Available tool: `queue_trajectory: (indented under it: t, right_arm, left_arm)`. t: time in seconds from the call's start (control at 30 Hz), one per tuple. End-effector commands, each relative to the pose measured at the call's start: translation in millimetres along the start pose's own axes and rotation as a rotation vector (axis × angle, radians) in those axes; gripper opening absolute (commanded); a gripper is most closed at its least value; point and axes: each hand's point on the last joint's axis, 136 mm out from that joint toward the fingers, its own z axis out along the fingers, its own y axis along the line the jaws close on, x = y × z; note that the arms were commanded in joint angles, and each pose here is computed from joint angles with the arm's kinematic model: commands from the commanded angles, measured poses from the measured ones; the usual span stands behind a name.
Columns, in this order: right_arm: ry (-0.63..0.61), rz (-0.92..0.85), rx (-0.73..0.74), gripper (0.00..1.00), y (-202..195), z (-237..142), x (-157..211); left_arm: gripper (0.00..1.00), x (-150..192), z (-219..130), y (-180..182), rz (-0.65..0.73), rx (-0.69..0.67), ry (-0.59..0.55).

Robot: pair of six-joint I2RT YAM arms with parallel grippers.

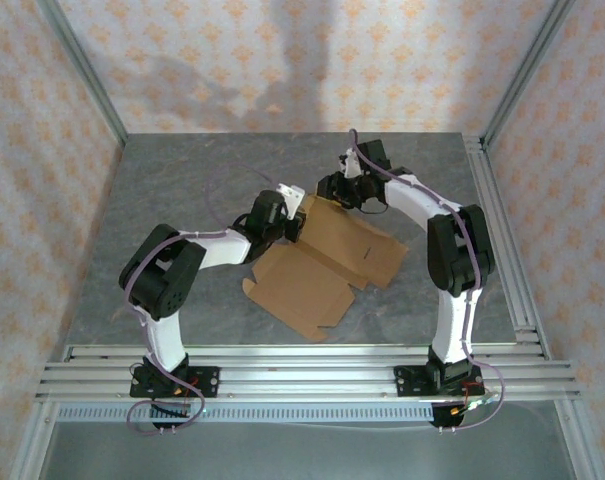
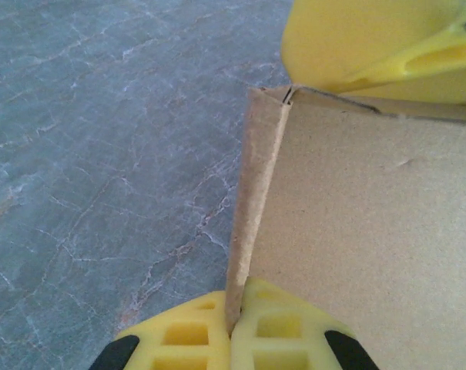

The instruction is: Fold the paper box

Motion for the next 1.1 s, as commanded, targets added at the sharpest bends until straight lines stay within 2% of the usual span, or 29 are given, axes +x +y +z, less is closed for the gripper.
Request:
queue_trajectory:
  t: [0.0, 0.43, 0.6, 0.8, 0.97, 1.07]
  right_arm:
    - [0.036, -0.03, -0.049, 0.41, 22, -4, 19]
    - [0.067, -0.114, -0.011, 0.38, 30, -5, 29]
    - [0.051, -0.132, -0.016, 0.38, 38, -10, 26]
    - [-0.06, -0.197, 0.042, 0.55, 41, -36, 10]
    - [-0.147, -0.186, 0.092, 0.59, 31, -58, -4]
    - [-0.214, -0.341, 0.121, 0.61, 38, -79, -5]
  left_arm:
    - [0.04, -35, 0, -4, -0.017, -0.009, -0.097]
    - [0.06, -39, 5, -8, -0.027, -0.005, -0.1]
    - [0.02, -43, 5, -11, -0.032, 0.008, -0.111]
    - [0.0, -50, 2, -11, -0.016, 0.006, -0.147]
    - [0.0, -52, 0, -8, -0.004, -0.009, -0.155]
    - [0.0, -55, -1, -9, 0.002, -0.011, -0.153]
